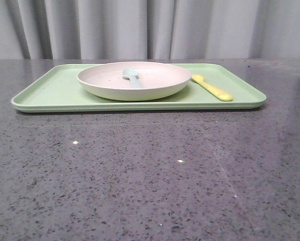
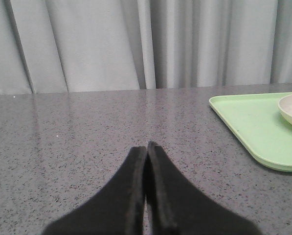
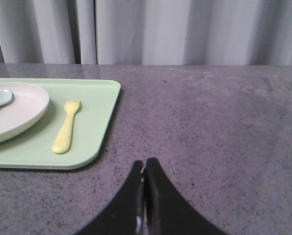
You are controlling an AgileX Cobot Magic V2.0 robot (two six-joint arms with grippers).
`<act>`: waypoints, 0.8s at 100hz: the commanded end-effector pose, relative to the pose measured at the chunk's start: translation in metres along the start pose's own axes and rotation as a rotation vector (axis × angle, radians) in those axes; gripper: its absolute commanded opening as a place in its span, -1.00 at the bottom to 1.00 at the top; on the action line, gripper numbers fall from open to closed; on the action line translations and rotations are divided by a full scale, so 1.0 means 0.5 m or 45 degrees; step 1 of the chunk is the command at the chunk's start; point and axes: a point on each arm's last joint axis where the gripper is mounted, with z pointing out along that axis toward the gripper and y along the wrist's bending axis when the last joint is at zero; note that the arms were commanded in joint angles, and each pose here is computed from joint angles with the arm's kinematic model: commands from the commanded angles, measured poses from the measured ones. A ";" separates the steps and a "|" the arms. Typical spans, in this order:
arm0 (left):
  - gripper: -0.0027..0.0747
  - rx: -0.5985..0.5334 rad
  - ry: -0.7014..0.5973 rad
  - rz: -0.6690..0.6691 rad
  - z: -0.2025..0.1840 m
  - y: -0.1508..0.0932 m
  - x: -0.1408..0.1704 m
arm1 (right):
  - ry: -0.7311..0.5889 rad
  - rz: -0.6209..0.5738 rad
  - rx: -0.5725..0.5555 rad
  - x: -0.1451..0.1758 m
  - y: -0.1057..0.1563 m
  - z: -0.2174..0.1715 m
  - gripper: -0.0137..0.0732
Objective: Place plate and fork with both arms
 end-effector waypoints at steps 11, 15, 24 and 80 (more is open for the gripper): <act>-0.98 -0.009 -0.117 -0.015 -0.005 0.001 -0.009 | -0.135 -0.015 0.022 0.010 -0.005 -0.015 -0.85; -0.98 -0.009 -0.117 -0.015 -0.005 0.001 -0.009 | -0.139 -0.015 0.022 0.017 -0.006 -0.018 -0.85; -0.98 -0.009 -0.117 -0.015 -0.005 0.001 -0.009 | -0.149 -0.015 0.021 0.035 -0.007 -0.024 -0.85; -0.98 -0.009 -0.117 -0.015 -0.005 0.001 -0.009 | -0.235 -0.016 0.014 0.103 -0.013 -0.050 -0.85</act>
